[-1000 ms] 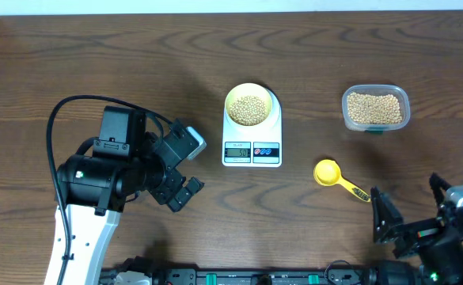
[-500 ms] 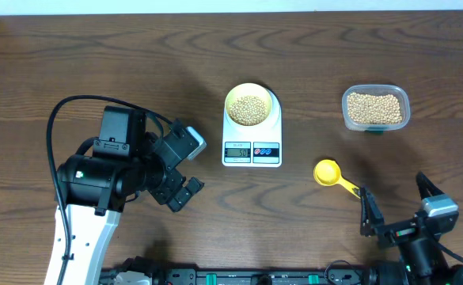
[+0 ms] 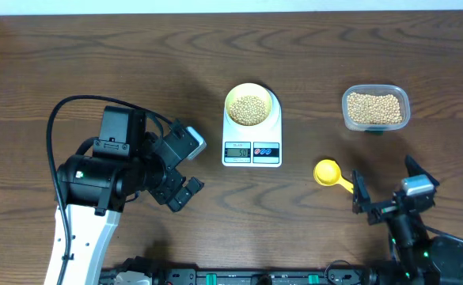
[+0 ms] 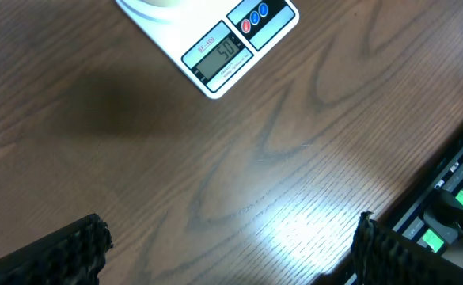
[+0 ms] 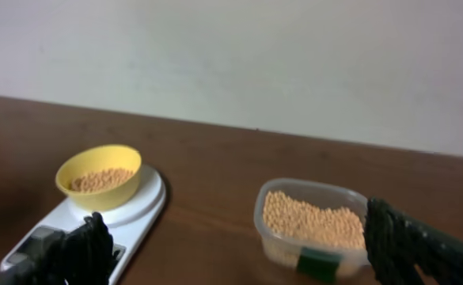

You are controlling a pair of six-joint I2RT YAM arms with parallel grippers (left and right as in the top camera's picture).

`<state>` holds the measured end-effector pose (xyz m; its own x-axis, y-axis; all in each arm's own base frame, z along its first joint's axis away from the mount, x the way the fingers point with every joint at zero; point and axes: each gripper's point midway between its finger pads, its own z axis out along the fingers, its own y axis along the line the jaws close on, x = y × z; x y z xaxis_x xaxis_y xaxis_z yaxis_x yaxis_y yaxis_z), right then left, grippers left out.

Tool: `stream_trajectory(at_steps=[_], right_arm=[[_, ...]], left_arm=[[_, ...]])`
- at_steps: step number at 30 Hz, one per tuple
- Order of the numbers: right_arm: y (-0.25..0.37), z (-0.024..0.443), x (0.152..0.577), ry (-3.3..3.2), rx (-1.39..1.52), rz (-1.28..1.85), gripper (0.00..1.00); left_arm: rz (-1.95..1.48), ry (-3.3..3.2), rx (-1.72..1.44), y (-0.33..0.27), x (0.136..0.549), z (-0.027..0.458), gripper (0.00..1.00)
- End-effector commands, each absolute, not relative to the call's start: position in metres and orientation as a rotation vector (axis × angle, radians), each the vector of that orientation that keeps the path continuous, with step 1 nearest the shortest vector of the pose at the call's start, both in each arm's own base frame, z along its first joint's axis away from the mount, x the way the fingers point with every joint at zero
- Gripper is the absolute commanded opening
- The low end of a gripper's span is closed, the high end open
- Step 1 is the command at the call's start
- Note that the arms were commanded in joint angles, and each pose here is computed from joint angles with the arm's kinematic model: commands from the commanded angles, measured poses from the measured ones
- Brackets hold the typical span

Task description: Scoop item into bowl and weigh 50g on scale

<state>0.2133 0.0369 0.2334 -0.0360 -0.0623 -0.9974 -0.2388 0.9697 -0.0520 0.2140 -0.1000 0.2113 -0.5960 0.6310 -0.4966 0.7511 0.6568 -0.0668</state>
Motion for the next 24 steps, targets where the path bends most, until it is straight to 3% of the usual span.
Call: stream_trajectory(at_steps=[1, 24], right_arm=[[0.037, 0.215, 0.222, 1.598, -0.257, 0.128, 0.99], [0.036, 0.164, 0.241, 1.596, -0.26, 0.125, 0.99]], left_arm=[[-0.386, 2.416, 1.088, -0.102, 0.214, 0.217, 1.0], [-0.385, 2.417, 1.088, -0.102, 0.214, 0.217, 1.0]])
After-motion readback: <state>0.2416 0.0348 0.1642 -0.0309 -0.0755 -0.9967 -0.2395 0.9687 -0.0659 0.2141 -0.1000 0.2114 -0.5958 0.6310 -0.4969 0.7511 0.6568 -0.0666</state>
